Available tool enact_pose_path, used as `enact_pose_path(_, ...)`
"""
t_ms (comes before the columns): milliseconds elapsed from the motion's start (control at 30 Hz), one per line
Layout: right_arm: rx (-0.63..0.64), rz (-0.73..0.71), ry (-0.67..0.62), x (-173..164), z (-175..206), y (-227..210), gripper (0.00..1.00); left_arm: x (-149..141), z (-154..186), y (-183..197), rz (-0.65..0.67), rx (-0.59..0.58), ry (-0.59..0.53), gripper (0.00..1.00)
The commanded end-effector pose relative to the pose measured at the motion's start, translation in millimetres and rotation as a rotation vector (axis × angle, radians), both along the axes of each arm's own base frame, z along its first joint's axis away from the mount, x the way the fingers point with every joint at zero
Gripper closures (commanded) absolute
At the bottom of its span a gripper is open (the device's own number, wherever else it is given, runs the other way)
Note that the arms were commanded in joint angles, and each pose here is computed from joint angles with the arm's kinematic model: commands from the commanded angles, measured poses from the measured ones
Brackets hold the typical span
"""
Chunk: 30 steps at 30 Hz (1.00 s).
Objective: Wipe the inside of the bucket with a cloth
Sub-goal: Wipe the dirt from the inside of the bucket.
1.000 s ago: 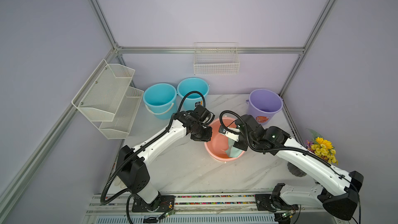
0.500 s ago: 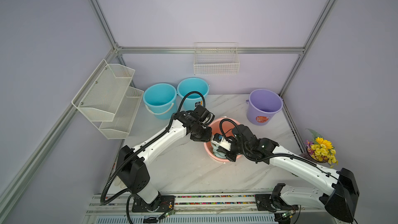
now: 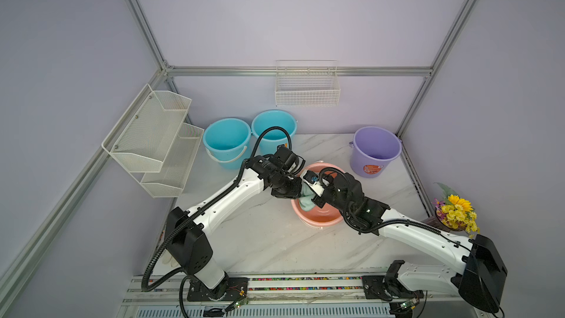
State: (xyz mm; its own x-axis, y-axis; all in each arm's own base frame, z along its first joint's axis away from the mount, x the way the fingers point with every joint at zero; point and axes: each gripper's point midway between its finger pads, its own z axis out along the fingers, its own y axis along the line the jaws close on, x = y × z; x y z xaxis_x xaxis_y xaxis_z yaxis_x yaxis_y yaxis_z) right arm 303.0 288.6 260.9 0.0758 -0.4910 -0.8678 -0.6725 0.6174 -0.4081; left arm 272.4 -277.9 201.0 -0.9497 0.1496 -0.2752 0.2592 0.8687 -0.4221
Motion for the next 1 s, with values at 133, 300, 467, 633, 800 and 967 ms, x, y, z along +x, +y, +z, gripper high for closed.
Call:
enact_pose_path(133, -0.160, -0.257, -0.164, 24.2, 45.6, -47.5, 1.00, 6.1, 22.4, -12.6, -0.025, -0.066, -0.048, 1.00)
enact_pose_path(300, -0.324, -0.360, -0.133, 18.8, 38.8, -81.9, 1.00, 8.1, 24.7, -11.9, -0.020, -0.063, -0.057, 1.00)
enact_pose_path(467, -0.437, -0.289, -0.037, -4.1, 30.2, -95.3, 1.00, 11.4, 27.3, -9.2, -0.005, -0.052, -0.077, 1.00)
enact_pose_path(633, -0.494, -0.051, 0.147, -46.2, 1.6, -83.6, 1.00, 12.7, 29.3, -10.0, 0.000, -0.055, -0.083, 1.00)
enact_pose_path(800, -0.475, 0.144, 0.337, -85.8, -19.7, -66.7, 1.00, 13.7, 31.4, -8.1, 0.014, -0.055, -0.089, 1.00)
enact_pose_path(967, -0.344, 0.344, 0.453, -113.4, -36.0, -31.3, 1.00, 12.3, 31.8, -9.7, 0.014, -0.070, -0.083, 1.00)
